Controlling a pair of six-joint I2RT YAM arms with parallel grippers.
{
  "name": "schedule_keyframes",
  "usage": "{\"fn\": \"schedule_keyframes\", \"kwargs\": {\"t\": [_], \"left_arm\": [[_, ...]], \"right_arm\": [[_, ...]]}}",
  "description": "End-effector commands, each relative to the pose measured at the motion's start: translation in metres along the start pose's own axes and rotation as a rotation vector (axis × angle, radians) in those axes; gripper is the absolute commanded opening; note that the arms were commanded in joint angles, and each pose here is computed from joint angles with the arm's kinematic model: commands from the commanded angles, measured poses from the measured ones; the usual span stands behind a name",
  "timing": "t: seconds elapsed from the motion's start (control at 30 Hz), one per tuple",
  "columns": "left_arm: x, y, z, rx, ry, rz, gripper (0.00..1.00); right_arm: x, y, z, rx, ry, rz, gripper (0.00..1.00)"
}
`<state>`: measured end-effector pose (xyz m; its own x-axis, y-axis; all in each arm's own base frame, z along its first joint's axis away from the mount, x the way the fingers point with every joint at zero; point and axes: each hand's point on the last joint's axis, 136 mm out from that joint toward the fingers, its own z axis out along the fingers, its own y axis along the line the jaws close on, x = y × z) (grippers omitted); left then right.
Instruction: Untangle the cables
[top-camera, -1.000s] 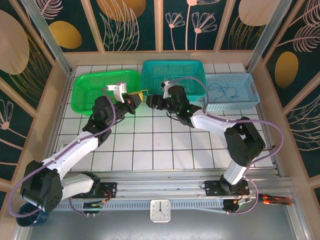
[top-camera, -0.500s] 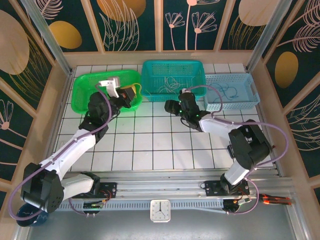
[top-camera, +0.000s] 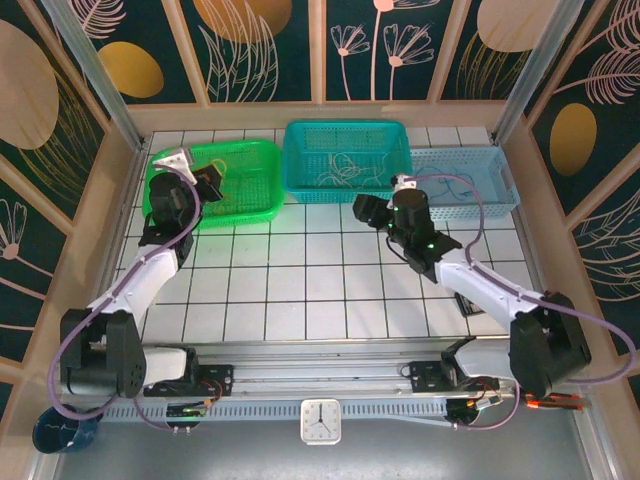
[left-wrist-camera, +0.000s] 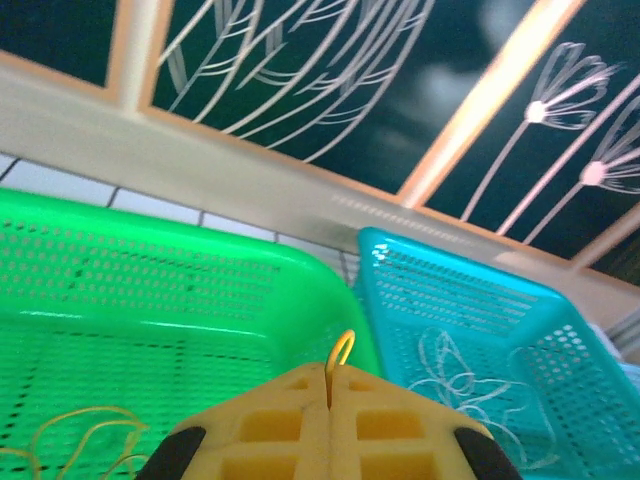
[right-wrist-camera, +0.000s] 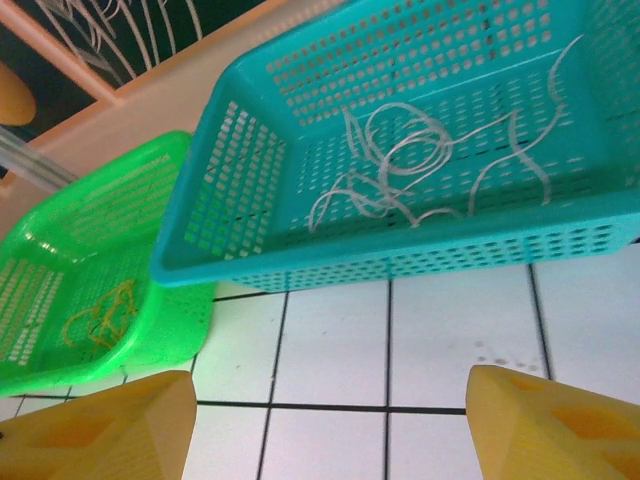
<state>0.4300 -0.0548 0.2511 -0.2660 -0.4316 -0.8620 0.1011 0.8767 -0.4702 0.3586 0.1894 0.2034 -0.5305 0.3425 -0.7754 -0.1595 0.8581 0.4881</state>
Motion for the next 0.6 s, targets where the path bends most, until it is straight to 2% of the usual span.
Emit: {"fn": "schedule_keyframes", "kwargs": {"t": [0.0,0.1,0.13,0.17,0.2,0.23,0.33,0.37,0.57], "left_arm": [[-0.004,0.025,0.009,-0.052,-0.033,0.013,0.00],[-0.002,0.044,0.017,-0.080,-0.029,-0.003,0.00],[-0.001,0.049,0.019,-0.084,-0.027,-0.009,0.04],[-0.001,0.053,0.020,-0.090,-0.027,-0.012,0.20],[-0.002,0.057,0.020,-0.097,-0.025,-0.015,0.46],[-0.003,0.060,0.020,-0.107,-0.023,-0.017,0.63],[-0.009,0.061,0.015,-0.121,-0.034,-0.005,0.92],[-0.012,0.060,0.012,-0.124,-0.039,0.001,0.98],[-0.021,0.053,-0.002,-0.123,-0.052,0.020,0.99]], "right_arm": [[-0.005,-0.022,-0.013,0.065,-0.021,-0.020,0.72],[-0.008,-0.032,-0.021,0.083,-0.034,-0.019,0.72],[-0.008,-0.035,-0.023,0.088,-0.036,-0.018,0.72],[-0.010,-0.036,-0.025,0.088,-0.042,-0.017,0.72],[-0.011,-0.037,-0.028,0.086,-0.046,-0.017,0.73],[-0.012,-0.038,-0.030,0.086,-0.049,-0.017,0.73],[-0.013,-0.041,-0.035,0.086,-0.057,-0.020,0.76],[-0.013,-0.042,-0.036,0.088,-0.058,-0.021,0.77],[-0.015,-0.044,-0.040,0.079,-0.066,-0.046,0.81]]}}
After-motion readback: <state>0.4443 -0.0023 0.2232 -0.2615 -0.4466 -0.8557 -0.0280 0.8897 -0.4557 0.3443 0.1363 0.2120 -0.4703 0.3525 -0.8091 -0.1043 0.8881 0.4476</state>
